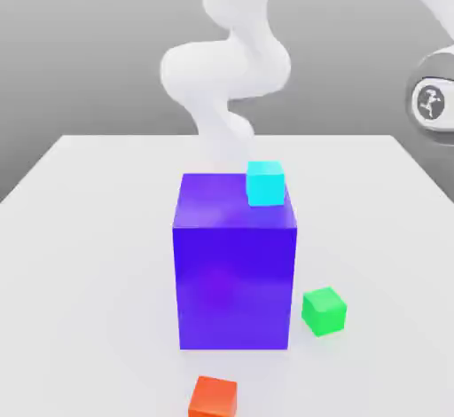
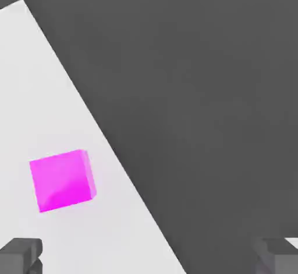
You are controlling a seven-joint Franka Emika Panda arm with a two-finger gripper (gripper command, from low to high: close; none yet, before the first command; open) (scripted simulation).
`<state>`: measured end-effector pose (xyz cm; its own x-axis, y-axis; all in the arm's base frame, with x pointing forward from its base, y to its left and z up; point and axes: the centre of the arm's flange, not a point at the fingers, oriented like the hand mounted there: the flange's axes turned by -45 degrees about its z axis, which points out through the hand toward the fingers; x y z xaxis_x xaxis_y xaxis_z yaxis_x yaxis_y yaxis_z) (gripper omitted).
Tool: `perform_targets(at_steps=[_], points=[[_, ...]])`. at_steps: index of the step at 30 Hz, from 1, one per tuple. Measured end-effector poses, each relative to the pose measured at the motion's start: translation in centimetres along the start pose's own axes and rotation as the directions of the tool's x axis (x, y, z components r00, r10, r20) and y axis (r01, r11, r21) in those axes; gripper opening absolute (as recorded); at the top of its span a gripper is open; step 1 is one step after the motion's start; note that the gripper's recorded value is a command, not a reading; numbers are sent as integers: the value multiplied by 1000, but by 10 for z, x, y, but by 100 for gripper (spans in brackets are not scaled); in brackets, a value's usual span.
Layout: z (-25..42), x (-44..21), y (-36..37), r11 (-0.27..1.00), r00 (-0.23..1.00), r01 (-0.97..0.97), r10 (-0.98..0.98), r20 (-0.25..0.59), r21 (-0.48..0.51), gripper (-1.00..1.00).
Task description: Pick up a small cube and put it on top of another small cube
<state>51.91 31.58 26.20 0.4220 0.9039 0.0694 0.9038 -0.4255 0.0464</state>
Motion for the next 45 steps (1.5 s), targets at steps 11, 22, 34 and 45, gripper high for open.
perform_targets(at_steps=[11,22,34,45], points=[[130,11,-39,990,989,130,-134,62,56,-100],[51,-13,-35,983,979,181,-182,91,17,-100],[-6,-144,-52,939,931,345,-340,132,-18,-100],[10,-226,-111,876,877,477,-480,35,75,-100]])
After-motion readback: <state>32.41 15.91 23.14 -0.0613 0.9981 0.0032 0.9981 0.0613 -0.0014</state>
